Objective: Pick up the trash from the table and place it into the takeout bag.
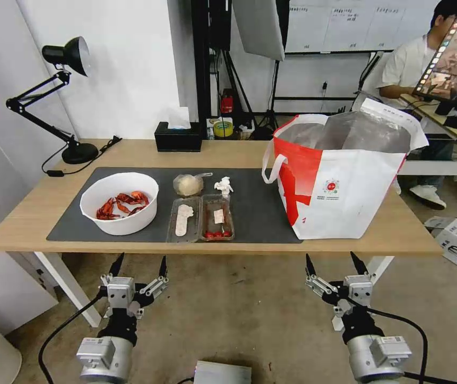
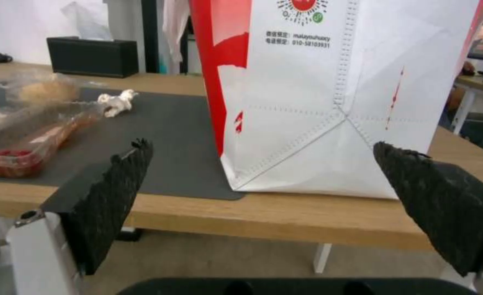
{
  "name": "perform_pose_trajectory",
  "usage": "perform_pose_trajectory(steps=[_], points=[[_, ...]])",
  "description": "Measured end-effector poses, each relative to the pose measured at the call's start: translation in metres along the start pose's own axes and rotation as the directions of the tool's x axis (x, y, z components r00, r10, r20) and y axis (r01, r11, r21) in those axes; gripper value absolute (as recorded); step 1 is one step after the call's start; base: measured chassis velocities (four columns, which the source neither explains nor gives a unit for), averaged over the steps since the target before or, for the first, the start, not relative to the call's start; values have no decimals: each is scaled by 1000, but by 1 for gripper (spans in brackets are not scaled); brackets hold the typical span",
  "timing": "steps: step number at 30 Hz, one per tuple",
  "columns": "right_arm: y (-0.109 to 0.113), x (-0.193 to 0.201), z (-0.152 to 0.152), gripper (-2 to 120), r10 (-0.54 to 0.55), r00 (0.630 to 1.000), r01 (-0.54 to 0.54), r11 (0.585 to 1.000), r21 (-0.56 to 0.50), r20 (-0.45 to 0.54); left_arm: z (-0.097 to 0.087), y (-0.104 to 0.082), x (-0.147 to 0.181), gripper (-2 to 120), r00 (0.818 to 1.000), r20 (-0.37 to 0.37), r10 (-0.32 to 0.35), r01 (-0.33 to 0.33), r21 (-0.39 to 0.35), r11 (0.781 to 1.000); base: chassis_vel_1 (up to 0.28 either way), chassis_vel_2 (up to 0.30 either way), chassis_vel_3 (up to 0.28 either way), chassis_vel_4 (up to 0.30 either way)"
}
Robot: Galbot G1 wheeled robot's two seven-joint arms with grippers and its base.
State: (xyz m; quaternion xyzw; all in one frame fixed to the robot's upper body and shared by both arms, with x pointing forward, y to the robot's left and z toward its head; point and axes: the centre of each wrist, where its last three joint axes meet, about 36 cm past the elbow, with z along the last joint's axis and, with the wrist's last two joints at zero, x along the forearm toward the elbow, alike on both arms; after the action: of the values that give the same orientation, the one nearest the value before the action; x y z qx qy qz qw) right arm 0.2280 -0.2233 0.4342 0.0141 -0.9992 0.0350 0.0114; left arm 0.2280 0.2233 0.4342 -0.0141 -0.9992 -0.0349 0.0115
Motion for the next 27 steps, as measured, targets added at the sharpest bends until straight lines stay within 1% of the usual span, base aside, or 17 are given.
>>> perform_pose_trajectory(steps=[27], points=[[0, 0, 0, 100, 0, 1000, 0, 1000, 0, 0, 0, 0, 0, 100, 1000, 0, 0, 0, 0, 1000, 0, 0, 0, 0]])
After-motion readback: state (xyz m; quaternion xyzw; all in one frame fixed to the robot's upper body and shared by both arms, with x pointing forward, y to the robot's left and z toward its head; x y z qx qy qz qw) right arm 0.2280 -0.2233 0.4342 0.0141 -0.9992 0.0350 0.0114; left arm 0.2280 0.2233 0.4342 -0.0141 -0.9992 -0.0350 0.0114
